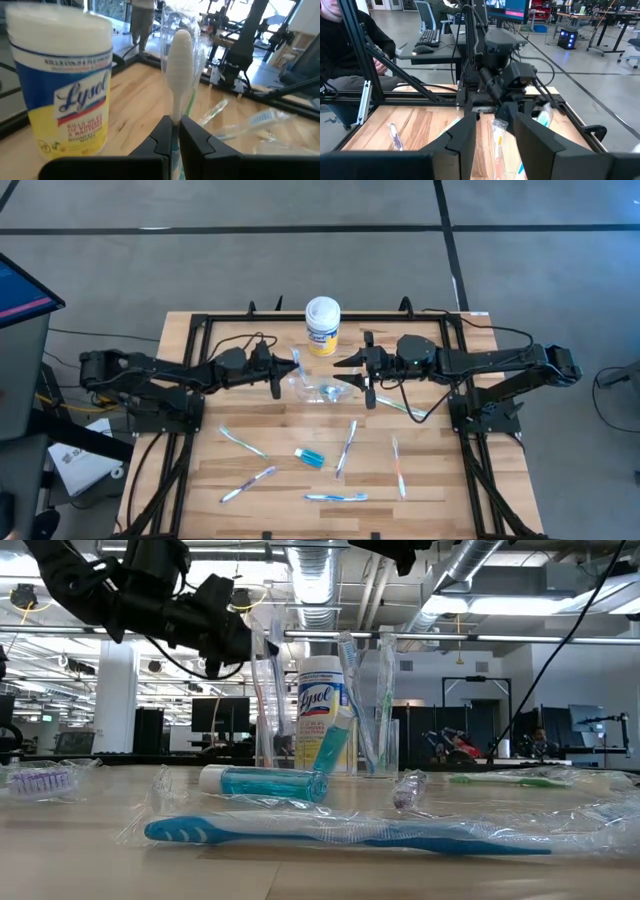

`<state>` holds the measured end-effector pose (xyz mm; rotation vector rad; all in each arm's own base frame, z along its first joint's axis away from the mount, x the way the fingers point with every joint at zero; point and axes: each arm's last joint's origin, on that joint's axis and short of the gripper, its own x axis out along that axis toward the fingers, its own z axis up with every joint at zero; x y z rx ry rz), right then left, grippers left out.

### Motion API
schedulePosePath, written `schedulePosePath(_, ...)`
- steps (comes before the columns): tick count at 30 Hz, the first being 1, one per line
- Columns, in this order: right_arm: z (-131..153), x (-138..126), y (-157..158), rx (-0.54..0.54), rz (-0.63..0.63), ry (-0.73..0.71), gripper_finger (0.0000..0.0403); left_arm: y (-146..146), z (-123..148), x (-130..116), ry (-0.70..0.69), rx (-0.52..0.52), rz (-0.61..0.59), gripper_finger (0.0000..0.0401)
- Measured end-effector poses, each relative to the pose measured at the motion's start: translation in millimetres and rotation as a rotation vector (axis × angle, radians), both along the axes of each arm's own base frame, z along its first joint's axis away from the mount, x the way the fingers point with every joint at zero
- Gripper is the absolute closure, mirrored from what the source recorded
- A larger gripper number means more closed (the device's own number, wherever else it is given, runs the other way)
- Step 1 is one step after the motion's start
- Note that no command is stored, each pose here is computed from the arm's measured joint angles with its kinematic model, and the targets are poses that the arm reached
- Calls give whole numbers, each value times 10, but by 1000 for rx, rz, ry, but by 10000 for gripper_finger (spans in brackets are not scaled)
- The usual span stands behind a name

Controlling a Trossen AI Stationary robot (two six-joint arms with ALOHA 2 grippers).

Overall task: Pick & Place toothbrushing station
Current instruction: Put the top blue toothbrush into the transparent organizer

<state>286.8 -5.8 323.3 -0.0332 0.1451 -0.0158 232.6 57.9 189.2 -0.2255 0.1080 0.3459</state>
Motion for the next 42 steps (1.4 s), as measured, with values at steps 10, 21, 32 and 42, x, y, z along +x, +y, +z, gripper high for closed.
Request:
schedulePosePath(10,0,0,0,-2,0,0,278,32,-261,127,54,-15,6,396)
schedulePosePath(21,-1,0,0,-2,0,1,278,47,-389,182,79,-22,17,395)
schedulePosePath(32,-2,0,0,-2,0,2,278,44,-424,170,102,-26,17,326)
schedulePosePath(42,-10,-1,0,-2,0,10,278,61,-416,168,94,-23,32,252)
